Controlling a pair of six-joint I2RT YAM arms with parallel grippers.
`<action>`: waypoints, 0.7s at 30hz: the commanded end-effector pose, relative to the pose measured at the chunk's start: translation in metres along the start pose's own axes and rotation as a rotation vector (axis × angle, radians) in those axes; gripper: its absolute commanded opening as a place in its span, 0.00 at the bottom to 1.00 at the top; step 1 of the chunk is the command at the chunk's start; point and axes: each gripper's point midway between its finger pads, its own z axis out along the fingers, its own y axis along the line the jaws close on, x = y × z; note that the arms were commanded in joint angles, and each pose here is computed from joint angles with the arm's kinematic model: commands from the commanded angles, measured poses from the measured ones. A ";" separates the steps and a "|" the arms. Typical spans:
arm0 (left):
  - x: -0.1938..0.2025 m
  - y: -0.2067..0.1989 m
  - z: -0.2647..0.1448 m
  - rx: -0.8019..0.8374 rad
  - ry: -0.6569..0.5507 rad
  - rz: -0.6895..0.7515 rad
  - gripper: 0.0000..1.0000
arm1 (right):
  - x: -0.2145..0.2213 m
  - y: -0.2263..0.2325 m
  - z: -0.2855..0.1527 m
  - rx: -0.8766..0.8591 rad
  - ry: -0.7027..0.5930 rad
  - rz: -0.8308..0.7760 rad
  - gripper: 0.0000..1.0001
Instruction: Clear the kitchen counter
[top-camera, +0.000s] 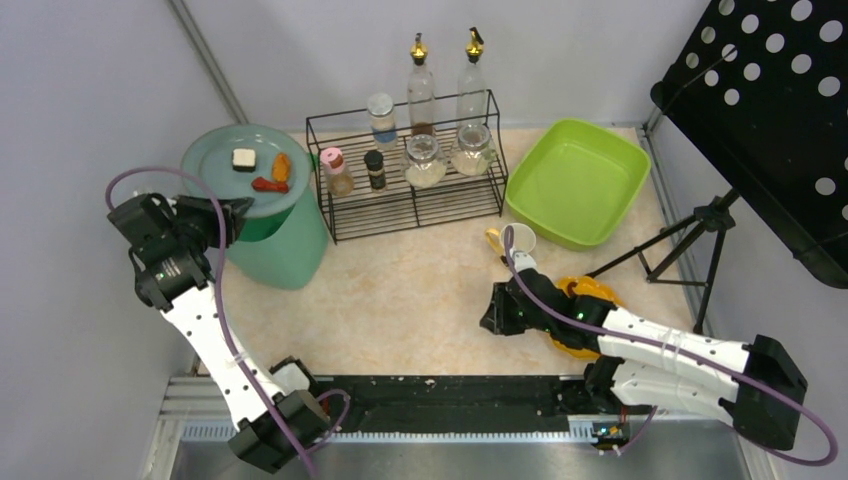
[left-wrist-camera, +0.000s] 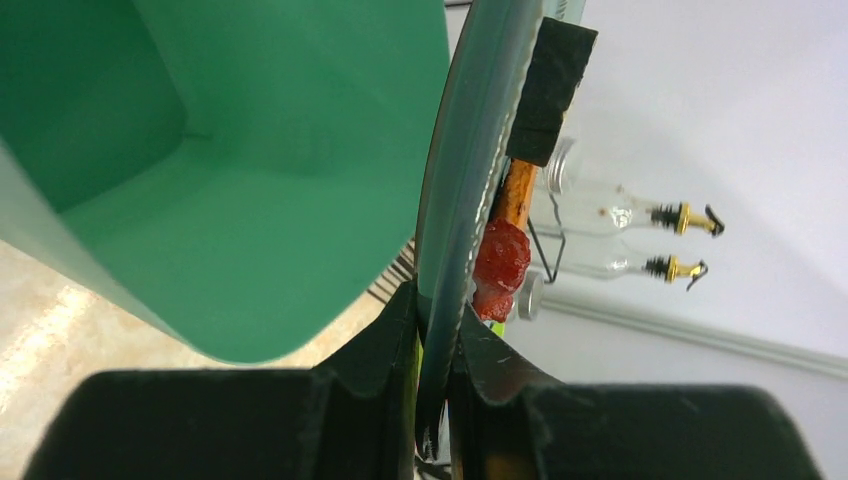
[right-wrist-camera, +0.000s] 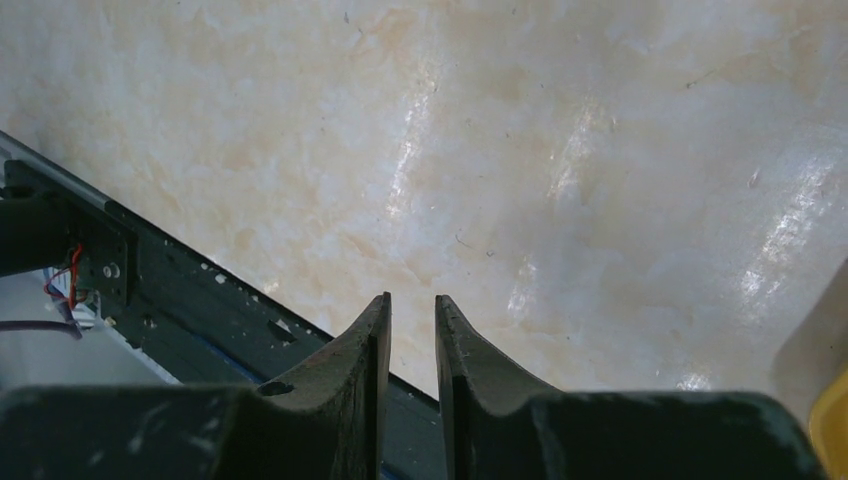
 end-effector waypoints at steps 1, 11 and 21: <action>-0.022 -0.037 -0.023 0.157 -0.106 0.135 0.00 | 0.005 0.002 -0.001 -0.023 0.008 -0.034 0.22; -0.041 -0.011 -0.038 -0.003 -0.253 0.195 0.00 | 0.009 0.000 0.000 -0.029 0.020 -0.060 0.23; -0.057 0.002 -0.060 -0.141 -0.396 0.281 0.00 | 0.011 0.000 0.001 -0.038 0.029 -0.069 0.23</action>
